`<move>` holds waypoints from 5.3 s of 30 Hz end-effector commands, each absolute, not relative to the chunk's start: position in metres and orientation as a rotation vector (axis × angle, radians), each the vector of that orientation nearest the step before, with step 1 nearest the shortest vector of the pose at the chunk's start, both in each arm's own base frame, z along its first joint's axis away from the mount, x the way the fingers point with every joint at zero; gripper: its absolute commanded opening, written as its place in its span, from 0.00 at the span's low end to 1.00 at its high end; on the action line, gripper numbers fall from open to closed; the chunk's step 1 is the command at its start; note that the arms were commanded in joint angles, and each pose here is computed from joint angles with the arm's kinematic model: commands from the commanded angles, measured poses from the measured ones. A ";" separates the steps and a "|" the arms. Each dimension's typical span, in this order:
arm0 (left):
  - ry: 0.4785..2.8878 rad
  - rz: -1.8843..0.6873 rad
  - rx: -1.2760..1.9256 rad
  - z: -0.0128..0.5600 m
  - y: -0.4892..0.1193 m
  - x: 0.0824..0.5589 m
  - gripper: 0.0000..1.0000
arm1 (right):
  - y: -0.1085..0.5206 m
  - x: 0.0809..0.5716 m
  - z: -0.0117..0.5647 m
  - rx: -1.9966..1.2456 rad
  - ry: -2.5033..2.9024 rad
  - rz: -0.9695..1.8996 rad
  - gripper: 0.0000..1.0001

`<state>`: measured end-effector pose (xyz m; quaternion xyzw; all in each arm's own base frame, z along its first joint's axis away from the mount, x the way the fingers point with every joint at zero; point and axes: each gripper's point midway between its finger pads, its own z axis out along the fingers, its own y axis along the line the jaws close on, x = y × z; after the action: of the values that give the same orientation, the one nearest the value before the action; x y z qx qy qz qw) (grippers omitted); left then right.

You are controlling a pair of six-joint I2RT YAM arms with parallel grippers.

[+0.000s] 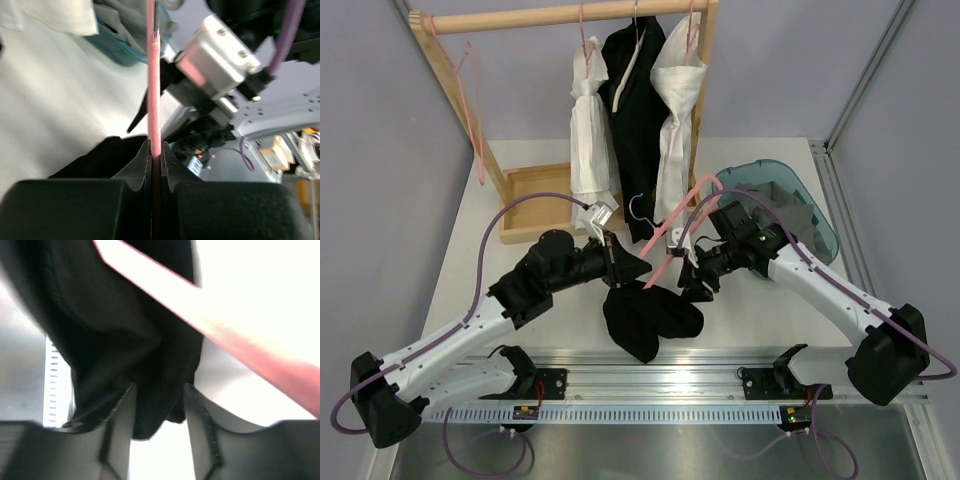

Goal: Remove the skirt from the hanger

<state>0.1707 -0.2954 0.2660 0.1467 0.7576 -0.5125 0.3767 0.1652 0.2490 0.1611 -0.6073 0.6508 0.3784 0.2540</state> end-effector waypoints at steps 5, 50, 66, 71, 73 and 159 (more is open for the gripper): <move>1.662 -1.142 0.310 0.327 -0.279 0.200 0.00 | 0.230 0.163 0.209 -1.793 1.529 0.891 0.68; 1.188 -1.373 -0.283 0.406 -0.280 0.240 0.00 | 0.293 0.179 0.231 -1.473 1.601 0.956 0.84; 1.098 -1.378 -0.422 0.416 -0.268 0.246 0.00 | 0.284 0.164 0.227 -1.538 1.590 0.977 0.10; 1.045 -1.308 -0.480 0.428 -0.248 0.250 0.00 | 0.265 0.155 0.201 -1.620 1.619 0.902 0.05; 1.047 -1.270 -0.476 0.432 -0.245 0.251 0.00 | 0.254 0.152 0.191 -1.652 1.626 0.851 0.04; 1.644 -0.412 -0.116 0.496 -0.010 0.457 0.00 | 0.194 0.194 0.168 -1.321 1.839 0.584 0.99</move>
<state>0.4545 -0.0039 0.4588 -0.0647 0.7653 -0.1595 0.6202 0.1892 0.1895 0.1594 -0.5238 0.7323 0.2229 0.3737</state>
